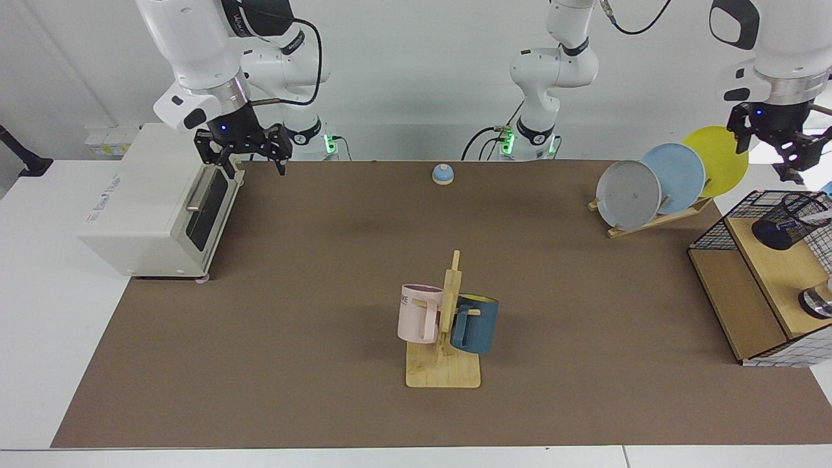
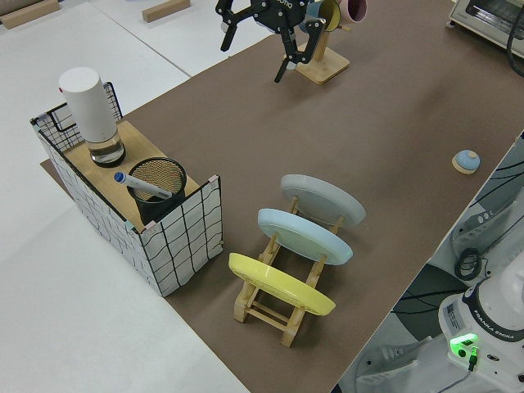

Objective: Put markers into pen holder

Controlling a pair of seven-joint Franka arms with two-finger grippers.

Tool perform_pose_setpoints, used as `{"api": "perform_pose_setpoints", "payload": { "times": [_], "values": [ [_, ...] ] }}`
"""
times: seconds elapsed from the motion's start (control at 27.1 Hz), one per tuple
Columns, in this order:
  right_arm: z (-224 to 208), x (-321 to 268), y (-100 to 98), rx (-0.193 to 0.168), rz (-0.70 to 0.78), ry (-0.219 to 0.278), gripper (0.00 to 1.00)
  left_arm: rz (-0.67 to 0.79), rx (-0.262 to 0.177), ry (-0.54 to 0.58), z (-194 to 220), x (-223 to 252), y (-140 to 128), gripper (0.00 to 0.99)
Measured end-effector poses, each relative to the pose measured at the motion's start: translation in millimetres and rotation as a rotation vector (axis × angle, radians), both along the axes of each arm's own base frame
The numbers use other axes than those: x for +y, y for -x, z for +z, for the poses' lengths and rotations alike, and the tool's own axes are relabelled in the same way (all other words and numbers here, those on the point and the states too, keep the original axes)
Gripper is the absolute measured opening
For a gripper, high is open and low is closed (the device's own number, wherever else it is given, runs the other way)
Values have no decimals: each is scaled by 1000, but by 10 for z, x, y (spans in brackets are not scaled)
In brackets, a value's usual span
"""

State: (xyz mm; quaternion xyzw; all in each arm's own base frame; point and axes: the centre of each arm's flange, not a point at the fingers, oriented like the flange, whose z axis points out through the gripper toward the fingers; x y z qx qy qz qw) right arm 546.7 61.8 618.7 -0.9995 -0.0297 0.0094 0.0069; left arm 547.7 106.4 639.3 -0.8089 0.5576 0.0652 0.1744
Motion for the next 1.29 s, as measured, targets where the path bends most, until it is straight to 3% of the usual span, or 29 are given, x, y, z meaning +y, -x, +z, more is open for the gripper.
{"api": "perform_pose_setpoints", "payload": {
  "times": [0.37,0.66,0.96,1.29],
  "values": [
    [0,8,1,0,1,0,1000,521,-39,208,-102,-692,126,991],
    [0,8,1,0,1,0,1000,777,-27,346,-96,-1262,198,991],
    [0,8,1,0,1,0,1000,891,-39,365,-70,-1643,250,991],
    [0,8,1,0,1,0,1000,922,-47,370,-49,-1631,260,991]
  ]
}}
